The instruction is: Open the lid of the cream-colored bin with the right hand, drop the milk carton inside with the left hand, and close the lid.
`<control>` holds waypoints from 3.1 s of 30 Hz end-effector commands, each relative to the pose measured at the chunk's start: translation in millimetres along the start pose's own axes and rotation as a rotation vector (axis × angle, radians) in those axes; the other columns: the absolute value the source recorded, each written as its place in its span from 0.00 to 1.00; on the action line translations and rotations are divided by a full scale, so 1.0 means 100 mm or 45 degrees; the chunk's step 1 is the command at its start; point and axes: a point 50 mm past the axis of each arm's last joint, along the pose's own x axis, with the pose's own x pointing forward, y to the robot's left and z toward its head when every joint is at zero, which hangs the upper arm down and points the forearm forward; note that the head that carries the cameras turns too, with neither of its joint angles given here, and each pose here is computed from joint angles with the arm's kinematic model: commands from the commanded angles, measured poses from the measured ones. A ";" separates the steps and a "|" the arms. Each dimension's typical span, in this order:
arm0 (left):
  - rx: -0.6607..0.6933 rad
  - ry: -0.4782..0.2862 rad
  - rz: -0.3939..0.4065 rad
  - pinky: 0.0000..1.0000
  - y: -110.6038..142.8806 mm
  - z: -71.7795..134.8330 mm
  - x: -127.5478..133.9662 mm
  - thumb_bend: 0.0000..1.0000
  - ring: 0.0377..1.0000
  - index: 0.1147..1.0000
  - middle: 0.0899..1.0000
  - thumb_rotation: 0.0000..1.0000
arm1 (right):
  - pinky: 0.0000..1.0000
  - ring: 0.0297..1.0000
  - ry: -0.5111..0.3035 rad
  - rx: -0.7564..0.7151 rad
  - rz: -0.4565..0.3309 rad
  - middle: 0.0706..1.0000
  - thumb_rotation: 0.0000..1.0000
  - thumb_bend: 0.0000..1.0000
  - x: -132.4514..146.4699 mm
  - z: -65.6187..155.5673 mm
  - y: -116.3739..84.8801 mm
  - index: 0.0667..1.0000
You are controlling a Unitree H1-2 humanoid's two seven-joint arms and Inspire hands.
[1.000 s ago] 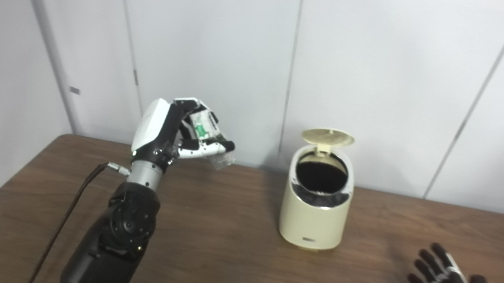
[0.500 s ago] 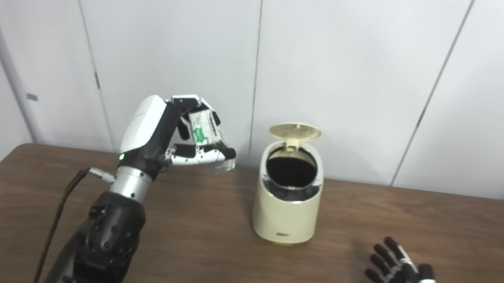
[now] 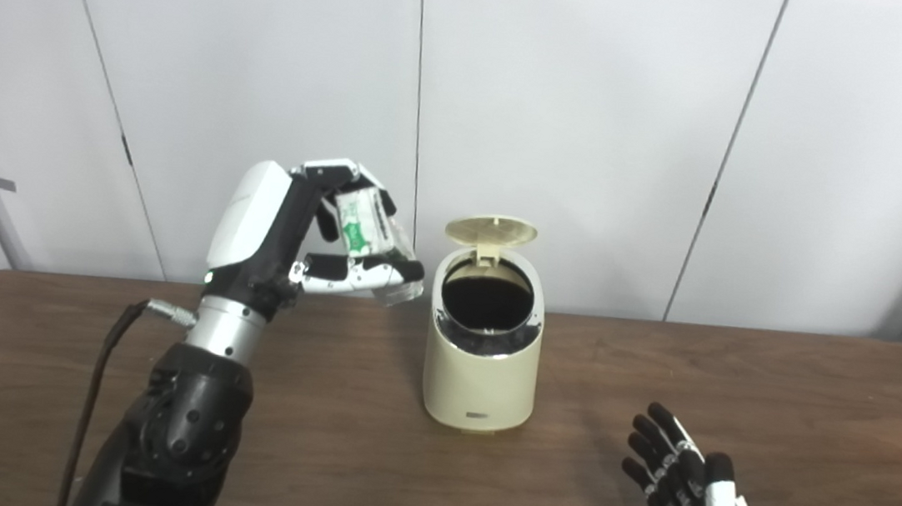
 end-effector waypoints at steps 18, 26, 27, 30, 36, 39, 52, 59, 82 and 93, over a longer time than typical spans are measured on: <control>-0.086 -0.202 0.066 0.32 -0.36 0.27 0.46 0.47 0.42 0.41 0.47 0.00 | 0.93 0.93 -0.145 -0.022 0.029 0.91 1.00 0.64 -0.03 0.24 0.05 0.90; -0.039 -0.202 0.041 0.36 -0.50 0.20 0.48 0.48 0.40 0.42 0.46 0.00 | 0.93 0.93 -0.144 -0.018 0.032 0.92 1.00 0.63 -0.03 0.22 0.04 0.91; -0.027 -0.202 0.038 0.40 -0.51 0.19 0.48 0.48 0.40 0.43 0.45 0.00 | 0.93 0.93 -0.143 -0.018 0.031 0.91 1.00 0.64 -0.03 0.22 0.04 0.91; 0.001 -0.210 0.030 0.41 -0.54 0.17 0.48 0.48 0.40 0.43 0.43 0.00 | 0.93 0.93 -0.140 -0.023 0.027 0.91 1.00 0.64 -0.03 0.22 0.04 0.90; 0.031 -0.231 0.009 0.38 -0.60 0.11 0.46 0.48 0.38 0.43 0.42 0.00 | 0.93 0.93 -0.134 -0.011 0.028 0.91 1.00 0.65 -0.03 0.23 0.04 0.91; 0.059 -0.245 -0.010 0.39 -0.64 0.09 0.46 0.48 0.39 0.44 0.45 0.00 | 0.93 0.93 -0.129 -0.003 0.028 0.91 1.00 0.65 -0.04 0.23 0.04 0.91; 0.167 -0.369 -0.007 0.36 -0.79 0.05 0.51 0.48 0.40 0.42 0.48 0.00 | 0.92 0.93 -0.111 -0.010 0.043 0.91 1.00 0.65 -0.04 0.20 0.03 0.91; 0.176 -0.440 0.015 0.37 -0.85 0.02 0.54 0.48 0.40 0.41 0.46 0.00 | 0.95 0.94 -0.097 -0.010 0.049 0.91 1.00 0.66 -0.01 0.20 0.06 0.91; 0.176 -0.461 0.020 0.36 -0.97 -0.09 0.55 0.48 0.41 0.39 0.44 0.00 | 0.95 0.95 -0.080 -0.020 0.065 0.91 1.00 0.65 -0.02 0.19 0.01 0.92; 0.412 -0.430 -0.088 0.36 -0.96 -0.08 0.46 0.48 0.47 0.41 0.50 0.00 | 0.92 0.94 -0.085 -0.070 0.059 0.91 1.00 0.64 -0.03 0.22 -0.02 0.92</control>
